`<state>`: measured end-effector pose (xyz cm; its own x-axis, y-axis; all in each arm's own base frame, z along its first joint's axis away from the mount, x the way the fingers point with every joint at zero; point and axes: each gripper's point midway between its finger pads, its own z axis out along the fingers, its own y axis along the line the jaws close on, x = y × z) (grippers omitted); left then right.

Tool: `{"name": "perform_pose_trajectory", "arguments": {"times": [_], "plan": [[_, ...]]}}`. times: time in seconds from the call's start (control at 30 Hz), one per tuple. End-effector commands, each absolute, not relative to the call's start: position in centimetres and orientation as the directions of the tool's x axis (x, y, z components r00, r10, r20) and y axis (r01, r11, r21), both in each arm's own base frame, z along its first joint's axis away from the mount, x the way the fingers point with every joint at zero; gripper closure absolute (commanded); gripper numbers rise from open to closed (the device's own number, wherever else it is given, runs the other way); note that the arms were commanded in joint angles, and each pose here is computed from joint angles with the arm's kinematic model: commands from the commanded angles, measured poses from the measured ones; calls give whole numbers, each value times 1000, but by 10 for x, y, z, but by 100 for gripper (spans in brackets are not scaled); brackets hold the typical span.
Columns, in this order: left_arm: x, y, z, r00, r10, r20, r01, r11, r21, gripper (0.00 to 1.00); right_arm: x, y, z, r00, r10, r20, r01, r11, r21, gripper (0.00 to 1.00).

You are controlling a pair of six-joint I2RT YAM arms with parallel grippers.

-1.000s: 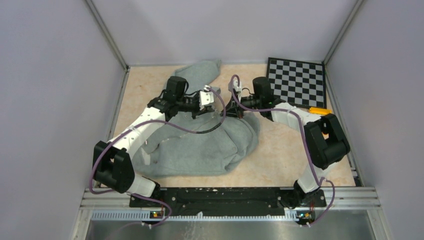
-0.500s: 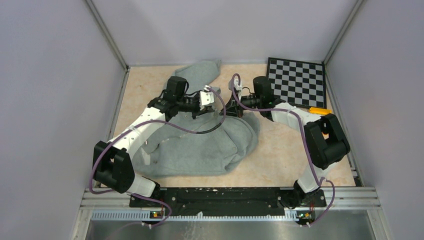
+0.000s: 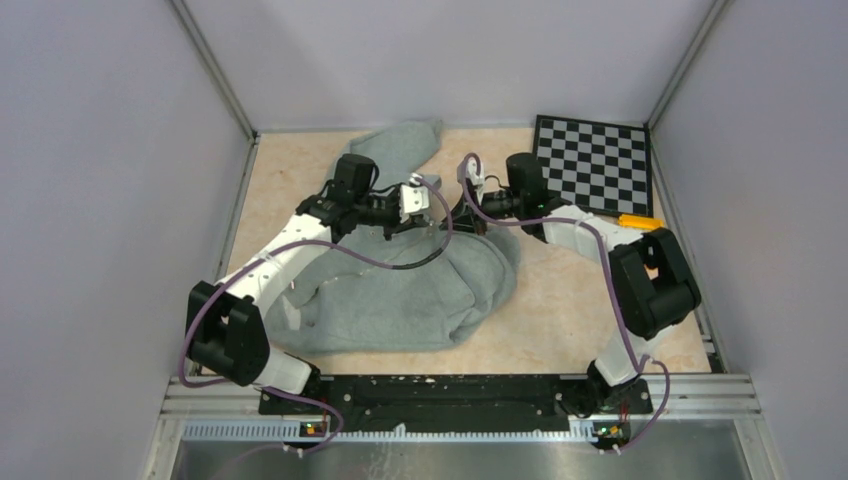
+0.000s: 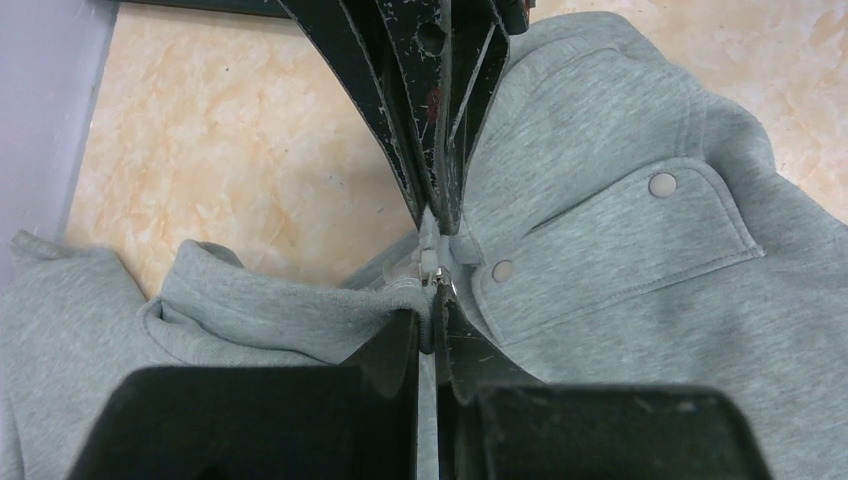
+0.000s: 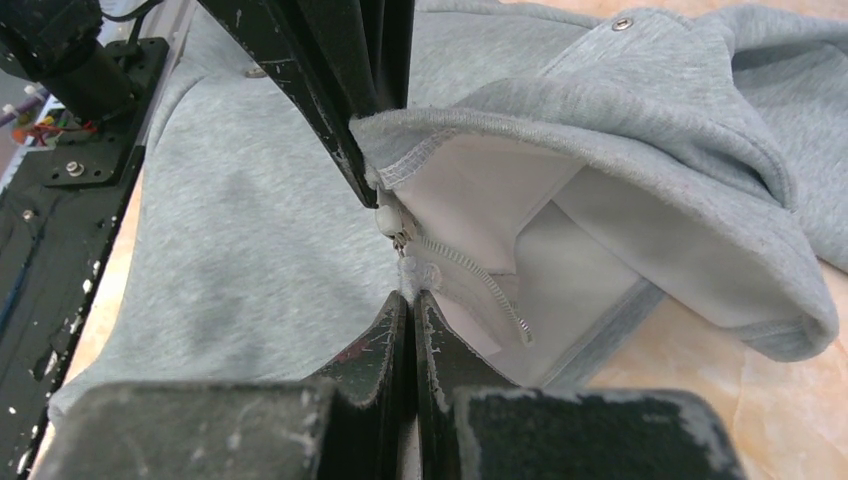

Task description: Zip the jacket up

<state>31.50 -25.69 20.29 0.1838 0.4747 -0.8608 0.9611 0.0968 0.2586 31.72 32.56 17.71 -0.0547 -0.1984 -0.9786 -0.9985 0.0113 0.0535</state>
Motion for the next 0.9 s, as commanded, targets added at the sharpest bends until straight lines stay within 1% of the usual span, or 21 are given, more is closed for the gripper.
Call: {"name": "perform_pose_trajectory", "arguments": {"times": [0.0, 0.17, 0.47, 0.57, 0.73, 0.87], "plan": [[311, -263, 210, 217, 458, -862, 960, 62, 274, 100, 314, 325, 208, 131, -165, -978, -991, -27, -128, 100], [310, -264, 211, 214, 451, -867, 961, 60, 269, 100, 311, 325, 217, 181, -136, -974, -984, -31, -178, 100], [312, -264, 207, 205, 456, -866, 964, 60, 260, 100, 305, 325, 228, 196, -95, -976, -980, -41, -193, 100], [313, -264, 206, 205, 459, -864, 963, 62, 262, 100, 299, 324, 234, 199, -56, -978, -979, -51, -196, 100], [317, -263, 203, 207, 469, -859, 959, 79, 274, 100, 288, 320, 245, 169, 5, -986, -983, -67, -169, 100], [326, -265, 209, 188, 460, -868, 954, 125, 273, 100, 287, 319, 247, 94, 17, -995, -993, -63, -95, 100]]}}
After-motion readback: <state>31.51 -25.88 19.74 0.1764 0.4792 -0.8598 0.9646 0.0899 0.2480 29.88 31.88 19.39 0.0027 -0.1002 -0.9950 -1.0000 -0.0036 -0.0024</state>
